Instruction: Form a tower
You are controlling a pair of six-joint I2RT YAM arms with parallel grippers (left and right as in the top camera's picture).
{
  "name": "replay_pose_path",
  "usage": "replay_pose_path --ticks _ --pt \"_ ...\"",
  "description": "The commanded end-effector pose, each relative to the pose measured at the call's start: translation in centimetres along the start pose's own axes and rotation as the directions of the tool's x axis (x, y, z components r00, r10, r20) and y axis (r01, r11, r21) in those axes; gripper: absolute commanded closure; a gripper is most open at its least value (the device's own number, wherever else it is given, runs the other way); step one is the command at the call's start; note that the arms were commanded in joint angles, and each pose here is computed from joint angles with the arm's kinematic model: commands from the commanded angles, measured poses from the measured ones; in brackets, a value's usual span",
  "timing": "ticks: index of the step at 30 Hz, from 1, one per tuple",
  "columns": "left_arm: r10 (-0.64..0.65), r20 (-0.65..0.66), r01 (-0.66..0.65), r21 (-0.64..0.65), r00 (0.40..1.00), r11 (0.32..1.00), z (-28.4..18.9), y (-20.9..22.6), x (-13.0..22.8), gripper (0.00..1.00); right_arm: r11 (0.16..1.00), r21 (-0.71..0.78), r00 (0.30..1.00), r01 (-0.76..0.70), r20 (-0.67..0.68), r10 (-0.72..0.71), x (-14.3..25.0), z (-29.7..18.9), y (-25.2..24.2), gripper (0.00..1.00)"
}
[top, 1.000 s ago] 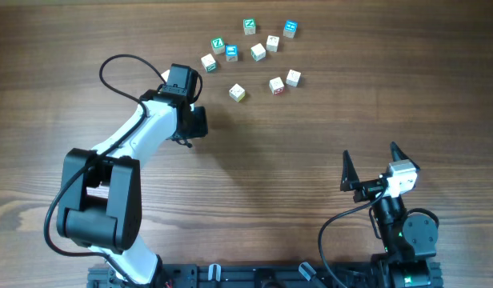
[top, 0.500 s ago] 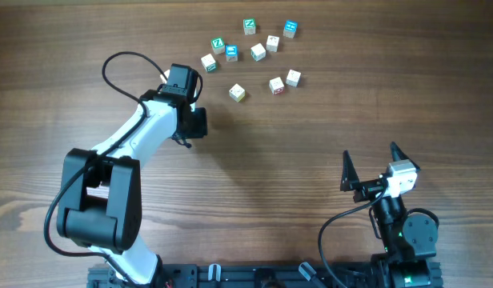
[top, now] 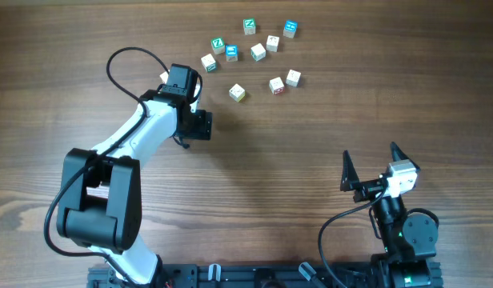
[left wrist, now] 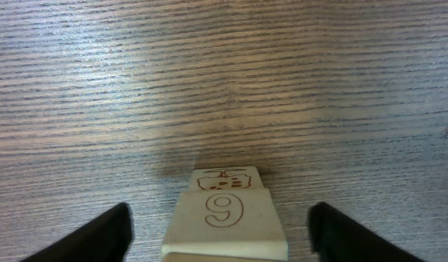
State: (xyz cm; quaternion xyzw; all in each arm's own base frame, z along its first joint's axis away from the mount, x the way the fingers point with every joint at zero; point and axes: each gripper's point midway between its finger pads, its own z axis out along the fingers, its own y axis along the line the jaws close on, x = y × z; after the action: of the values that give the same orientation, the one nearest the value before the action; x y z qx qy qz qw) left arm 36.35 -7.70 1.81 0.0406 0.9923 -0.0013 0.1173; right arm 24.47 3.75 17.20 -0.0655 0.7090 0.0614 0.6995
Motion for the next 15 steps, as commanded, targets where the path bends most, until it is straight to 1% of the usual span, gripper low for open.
replay_pose_path --ticks 1,3,5,8,9,11,12,13,15 --pt "0.013 -0.011 -0.013 -0.014 1.0 1.0 0.4 0.2 0.3 0.1 1.0 -0.012 1.0 0.015 0.008 -0.014 -0.2 0.0 0.2 0.0" --pt "0.009 0.035 -0.009 -0.008 0.999 1.0 -0.8 0.0 -1.3 0.06 1.0 -0.012 1.0 0.014 0.008 -0.014 -0.2 0.0 0.2 0.0" --pt "-0.022 0.124 0.021 0.006 0.992 1.0 -3.3 -0.2 -4.1 0.04 1.0 -0.012 1.0 0.015 0.008 -0.015 -0.2 0.0 0.2 0.0" --pt "-0.046 0.251 0.04 0.03 0.967 0.999 -8.0 -0.4 -7.6 0.05 1.0 -0.012 1.0 0.015 0.008 -0.014 -0.2 0.0 0.2 0.0" --pt "-0.065 0.279 0.056 0.04 0.958 0.998 -9.4 -0.4 -8.2 0.07 1.0 -0.012 1.0 0.015 0.008 -0.014 -0.2 0.0 0.2 0.0" --pt "-0.069 0.304 0.058 0.045 0.95 0.997 -10.8 -0.3 -8.3 0.13 1.0 -0.012 1.0 0.015 0.008 -0.014 -0.2 0.0 0.2 0.0" --pt "-0.068 0.295 0.058 0.043 0.953 0.997 -10.9 -0.3 -8.1 0.14 1.0 -0.012 1.0 0.014 0.008 -0.014 -0.2 0.0 0.2 0.0" --pt "-0.066 0.271 0.058 0.038 0.96 0.998 -10.7 -0.2 -7.5 0.15 1.0 -0.012 1.0 0.015 0.008 -0.014 -0.2 0.0 0.2 0.0" --pt "-0.06 0.183 0.057 0.021 0.981 0.998 -9.8 0.0 -5.4 0.14 1.0 -0.012 1.0 0.015 0.008 -0.014 -0.2 0.0 0.2 0.0"
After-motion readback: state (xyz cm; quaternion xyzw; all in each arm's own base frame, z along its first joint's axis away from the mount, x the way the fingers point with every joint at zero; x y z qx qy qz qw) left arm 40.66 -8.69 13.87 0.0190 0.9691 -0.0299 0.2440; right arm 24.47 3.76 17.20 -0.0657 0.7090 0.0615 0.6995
